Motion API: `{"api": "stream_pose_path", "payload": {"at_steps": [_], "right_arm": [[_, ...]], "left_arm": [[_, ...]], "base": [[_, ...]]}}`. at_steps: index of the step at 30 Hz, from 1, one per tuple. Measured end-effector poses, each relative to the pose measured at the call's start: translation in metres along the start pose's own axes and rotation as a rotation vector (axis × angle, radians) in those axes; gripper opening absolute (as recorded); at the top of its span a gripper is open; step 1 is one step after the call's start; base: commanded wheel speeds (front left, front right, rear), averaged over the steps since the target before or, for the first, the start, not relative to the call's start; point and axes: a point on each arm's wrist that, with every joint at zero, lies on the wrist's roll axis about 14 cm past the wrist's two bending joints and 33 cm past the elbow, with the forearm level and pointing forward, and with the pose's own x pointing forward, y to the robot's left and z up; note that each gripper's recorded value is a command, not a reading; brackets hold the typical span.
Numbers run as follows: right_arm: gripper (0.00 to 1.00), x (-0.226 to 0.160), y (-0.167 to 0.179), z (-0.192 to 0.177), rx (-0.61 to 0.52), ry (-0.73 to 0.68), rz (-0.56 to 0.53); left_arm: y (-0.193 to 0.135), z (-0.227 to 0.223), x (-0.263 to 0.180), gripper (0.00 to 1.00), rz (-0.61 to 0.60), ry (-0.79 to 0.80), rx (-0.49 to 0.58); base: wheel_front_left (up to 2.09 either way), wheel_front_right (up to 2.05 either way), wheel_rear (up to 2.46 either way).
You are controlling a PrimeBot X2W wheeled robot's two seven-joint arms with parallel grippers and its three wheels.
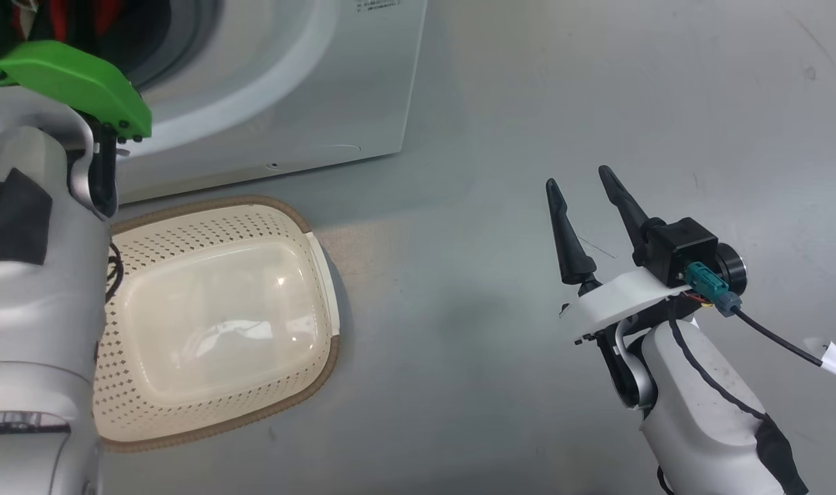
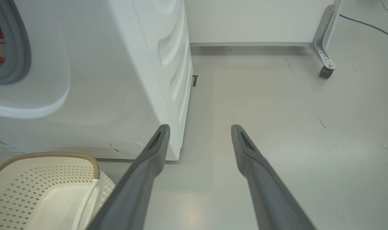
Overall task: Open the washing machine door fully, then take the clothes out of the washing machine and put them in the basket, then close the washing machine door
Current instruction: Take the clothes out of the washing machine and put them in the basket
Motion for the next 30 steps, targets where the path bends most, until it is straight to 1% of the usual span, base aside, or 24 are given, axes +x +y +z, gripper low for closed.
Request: {"api": "stream_pose_path", "payload": {"at_steps": [6, 18, 20, 25, 30], "right_arm": [[1.0, -0.004, 0.002, 0.012, -0.002, -0.027, 0.0], [1.0, -0.021, 0.01, 0.021, 0.002, -0.043, 0.013], [1.0, -0.024, 0.012, 0.023, 0.003, -0.048, 0.015], [1.0, -0.029, 0.016, 0.026, 0.016, -0.054, 0.022], [1.0, -0.034, 0.022, 0.026, 0.022, -0.055, 0.037]], "left_arm": [[-0.003, -0.003, -0.022, 0.0, 0.001, 0.002, -0.003], [-0.004, -0.017, -0.07, 0.0, 0.019, 0.031, -0.008], [-0.003, -0.014, -0.077, 0.0, 0.022, 0.018, -0.012], [-0.002, 0.013, -0.088, 0.0, 0.027, -0.065, -0.023], [0.003, 0.005, -0.111, 0.0, 0.046, -0.059, -0.028]], "base": [[0.0, 0.0, 0.0], [0.0, 0.0, 0.0], [0.0, 0.0, 0.0], [0.0, 0.0, 0.0], [0.0, 0.0, 0.0]]}}
